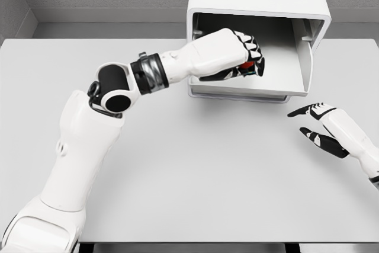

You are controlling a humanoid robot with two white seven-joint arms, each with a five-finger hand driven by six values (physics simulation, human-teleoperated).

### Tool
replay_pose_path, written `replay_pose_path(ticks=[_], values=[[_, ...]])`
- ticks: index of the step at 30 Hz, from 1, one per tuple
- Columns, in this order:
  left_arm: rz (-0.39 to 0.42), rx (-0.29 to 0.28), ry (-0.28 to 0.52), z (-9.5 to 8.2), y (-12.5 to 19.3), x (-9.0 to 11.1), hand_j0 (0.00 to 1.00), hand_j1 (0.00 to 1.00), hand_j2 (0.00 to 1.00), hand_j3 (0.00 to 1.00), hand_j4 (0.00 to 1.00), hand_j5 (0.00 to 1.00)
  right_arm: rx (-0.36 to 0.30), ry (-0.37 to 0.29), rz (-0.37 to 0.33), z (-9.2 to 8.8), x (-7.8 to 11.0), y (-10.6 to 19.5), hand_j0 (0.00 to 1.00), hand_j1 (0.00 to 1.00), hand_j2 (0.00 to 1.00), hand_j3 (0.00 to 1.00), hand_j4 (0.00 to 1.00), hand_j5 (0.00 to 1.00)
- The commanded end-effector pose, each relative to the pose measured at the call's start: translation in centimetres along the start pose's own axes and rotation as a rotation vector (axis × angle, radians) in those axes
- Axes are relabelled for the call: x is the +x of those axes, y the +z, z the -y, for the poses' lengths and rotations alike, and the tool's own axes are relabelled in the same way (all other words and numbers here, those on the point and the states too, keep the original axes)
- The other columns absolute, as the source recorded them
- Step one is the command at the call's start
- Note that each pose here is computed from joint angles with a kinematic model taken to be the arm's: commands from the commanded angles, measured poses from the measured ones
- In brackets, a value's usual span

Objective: Slide open multi-storey tabletop storage cabinets and put open load switch and slide close multi-storey tabletop storage cabinets

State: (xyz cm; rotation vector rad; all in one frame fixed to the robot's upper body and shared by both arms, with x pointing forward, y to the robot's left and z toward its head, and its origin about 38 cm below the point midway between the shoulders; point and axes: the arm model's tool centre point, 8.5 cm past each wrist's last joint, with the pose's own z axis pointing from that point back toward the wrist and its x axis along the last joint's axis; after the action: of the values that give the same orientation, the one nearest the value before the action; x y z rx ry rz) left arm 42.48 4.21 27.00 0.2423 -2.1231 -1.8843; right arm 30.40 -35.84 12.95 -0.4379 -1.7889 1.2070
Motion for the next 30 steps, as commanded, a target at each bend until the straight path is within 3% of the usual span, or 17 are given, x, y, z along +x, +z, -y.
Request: replay_pose_path(ticks=[1,14,22,30], values=[[0.007,-0.006,0.01,0.3,-0.2,0.1,0.46,0.46,0.46,0.46,0.46,0.46,-0.005,-0.006,0.002,0.1,0.0,0.0,0.63,0.63,0.63,0.63,0.63,0.63],[-0.011,-0.033,0.037,1.1,-0.4,-0.9,0.48,0.48,0.48,0.48,0.48,0.48,-0.012,-0.014,0.005,-0.2,0.3,-0.2,0.65,0.65,0.65,0.65,0.65,0.65],[-0.032,-0.044,0.019,1.2,-0.2,-1.2,0.72,0.72,0.72,0.72,0.72,0.72,-0.013,-0.013,0.006,-0.1,0.3,-0.2,0.65,0.65,0.65,0.65,0.65,0.65],[-0.032,-0.04,0.016,1.0,-0.2,-1.2,0.8,0.8,0.8,0.8,0.8,0.8,-0.013,-0.014,0.005,-0.2,0.2,-0.2,0.65,0.65,0.65,0.65,0.65,0.65]])
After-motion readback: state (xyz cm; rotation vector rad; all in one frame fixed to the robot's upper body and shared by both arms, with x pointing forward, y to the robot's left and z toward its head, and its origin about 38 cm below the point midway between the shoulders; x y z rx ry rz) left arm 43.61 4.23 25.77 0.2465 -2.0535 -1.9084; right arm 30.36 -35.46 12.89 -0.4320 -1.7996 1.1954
